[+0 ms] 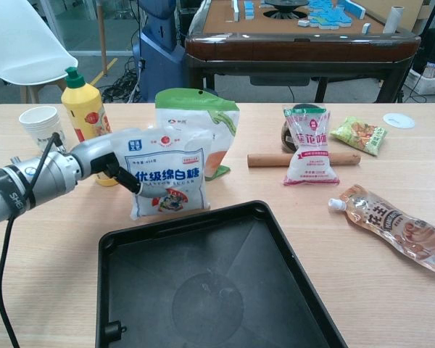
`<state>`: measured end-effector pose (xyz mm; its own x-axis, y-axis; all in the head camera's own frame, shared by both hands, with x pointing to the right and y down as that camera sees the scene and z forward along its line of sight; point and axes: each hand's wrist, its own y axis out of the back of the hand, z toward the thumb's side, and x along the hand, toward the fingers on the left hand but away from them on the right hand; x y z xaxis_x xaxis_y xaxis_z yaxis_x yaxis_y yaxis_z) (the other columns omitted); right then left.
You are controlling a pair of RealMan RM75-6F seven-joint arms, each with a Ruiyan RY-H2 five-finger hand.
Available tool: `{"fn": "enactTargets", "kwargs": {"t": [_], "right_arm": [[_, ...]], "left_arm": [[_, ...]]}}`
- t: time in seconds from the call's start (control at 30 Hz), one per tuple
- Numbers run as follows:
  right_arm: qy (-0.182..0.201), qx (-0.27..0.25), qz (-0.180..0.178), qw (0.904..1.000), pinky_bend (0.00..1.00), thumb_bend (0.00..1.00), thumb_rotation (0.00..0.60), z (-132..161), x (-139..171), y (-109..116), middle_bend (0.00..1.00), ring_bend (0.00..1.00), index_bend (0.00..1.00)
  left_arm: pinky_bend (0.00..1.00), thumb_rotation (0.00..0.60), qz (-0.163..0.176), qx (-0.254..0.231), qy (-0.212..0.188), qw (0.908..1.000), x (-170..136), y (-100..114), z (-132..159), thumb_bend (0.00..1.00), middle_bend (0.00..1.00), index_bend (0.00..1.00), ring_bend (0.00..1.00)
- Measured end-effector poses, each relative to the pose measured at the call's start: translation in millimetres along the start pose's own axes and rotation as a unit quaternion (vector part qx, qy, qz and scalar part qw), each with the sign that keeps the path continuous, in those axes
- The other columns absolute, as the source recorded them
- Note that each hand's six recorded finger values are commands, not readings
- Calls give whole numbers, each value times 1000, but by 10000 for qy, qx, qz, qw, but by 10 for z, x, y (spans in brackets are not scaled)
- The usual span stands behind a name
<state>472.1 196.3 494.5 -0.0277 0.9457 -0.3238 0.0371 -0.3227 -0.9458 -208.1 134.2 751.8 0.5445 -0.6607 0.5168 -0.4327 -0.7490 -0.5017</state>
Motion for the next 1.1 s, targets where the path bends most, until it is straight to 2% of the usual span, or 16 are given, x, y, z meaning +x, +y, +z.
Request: {"fn": "enactTargets", "kwargs": {"t": [0.1,0.2,0.4,0.6,0.7,1.03,1.1], "right_arm": [[16,-8,-6,10000,214,195,600,9,0,1,262,203,245],[26,-18,-1,10000,214,195,600,15,6,-5,262,203,245],[57,-53,11,10000,214,195,600,23,15,-25,262,203,244],[75,-79,32,9999,214,195,600,27,29,-49,262,203,245],[83,-84,19,9999,214,195,600,27,42,-44,262,203,244],[67,-96,22,9999,214,195,600,11,70,-44,262,203,244],[71,-100,18,9999,214,196,600,12,68,-45,262,203,245]], "left_arm": [[631,600,121,452,-305,9984,-14,106,98,220,587,450,518],[631,600,254,1002,-620,9927,-48,200,204,220,596,451,518],[631,600,522,2170,-1129,9682,-161,305,400,220,597,451,518],[639,600,831,3119,-1399,9361,-295,311,563,220,601,448,518],[650,600,964,3583,-1469,9169,-355,284,623,221,610,448,520],[658,600,1078,5031,-1583,8428,-509,90,709,221,623,444,528],[660,600,1046,5217,-1596,8315,-532,45,708,221,625,443,528]]}}
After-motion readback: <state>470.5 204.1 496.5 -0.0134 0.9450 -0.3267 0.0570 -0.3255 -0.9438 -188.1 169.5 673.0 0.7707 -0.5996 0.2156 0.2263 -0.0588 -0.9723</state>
